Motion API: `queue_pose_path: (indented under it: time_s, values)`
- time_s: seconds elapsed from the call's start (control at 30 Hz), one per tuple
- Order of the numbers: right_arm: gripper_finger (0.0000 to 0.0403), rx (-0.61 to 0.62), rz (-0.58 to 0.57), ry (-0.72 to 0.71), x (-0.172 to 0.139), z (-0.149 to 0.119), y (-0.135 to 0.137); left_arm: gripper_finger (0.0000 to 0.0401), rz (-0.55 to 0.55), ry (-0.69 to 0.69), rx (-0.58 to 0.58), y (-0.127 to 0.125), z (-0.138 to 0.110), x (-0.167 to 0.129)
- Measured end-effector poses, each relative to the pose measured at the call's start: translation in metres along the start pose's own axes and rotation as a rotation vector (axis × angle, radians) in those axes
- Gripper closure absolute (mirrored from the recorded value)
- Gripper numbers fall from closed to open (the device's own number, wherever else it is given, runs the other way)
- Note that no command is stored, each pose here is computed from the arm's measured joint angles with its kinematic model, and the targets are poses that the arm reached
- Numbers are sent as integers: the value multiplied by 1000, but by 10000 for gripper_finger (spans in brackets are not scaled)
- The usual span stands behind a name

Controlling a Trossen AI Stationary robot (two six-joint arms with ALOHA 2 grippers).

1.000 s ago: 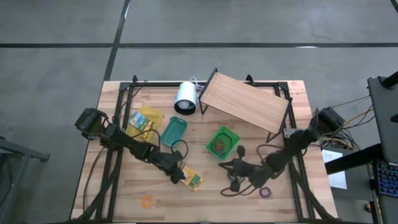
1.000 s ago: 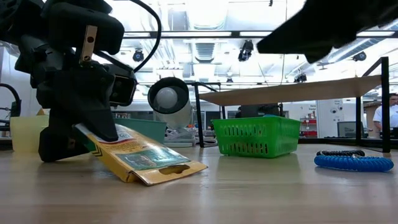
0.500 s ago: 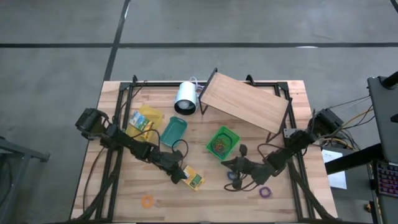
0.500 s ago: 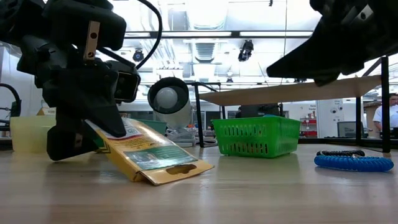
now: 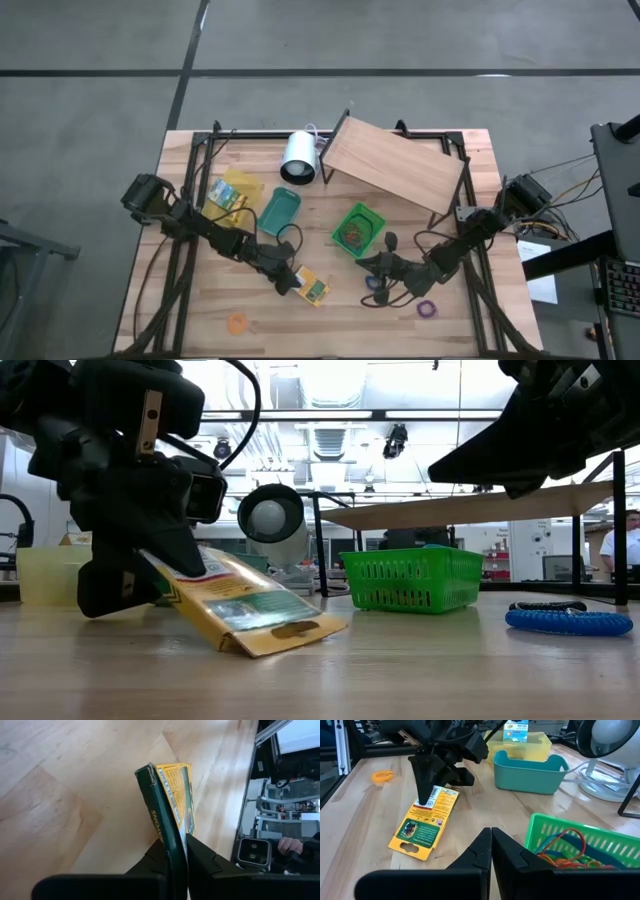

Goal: Pick & Place Office Desk Supplies
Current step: Put the big yellow crayon box into the yellow bin

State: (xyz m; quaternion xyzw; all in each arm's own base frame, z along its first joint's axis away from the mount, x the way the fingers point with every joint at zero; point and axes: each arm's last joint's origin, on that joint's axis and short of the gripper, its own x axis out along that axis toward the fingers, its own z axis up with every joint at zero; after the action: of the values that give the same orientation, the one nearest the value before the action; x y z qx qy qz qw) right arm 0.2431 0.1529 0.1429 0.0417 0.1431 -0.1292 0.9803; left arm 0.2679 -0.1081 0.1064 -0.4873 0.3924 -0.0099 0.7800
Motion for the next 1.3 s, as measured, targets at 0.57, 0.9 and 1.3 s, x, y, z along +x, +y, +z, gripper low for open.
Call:
queue_pose_path:
  time_s: [0.57, 0.9, 1.3]
  values:
    - [394, 1, 0, -1, 0, 0, 0, 365, -138, -122, 93, -39, 11, -45]
    - [394, 0, 0, 0, 0, 0, 0, 365, 136, -310, 32, -35, 9, -117]
    - [394, -1, 0, 1, 0, 0, 0, 365, 156, -376, -58, -35, -1, -206]
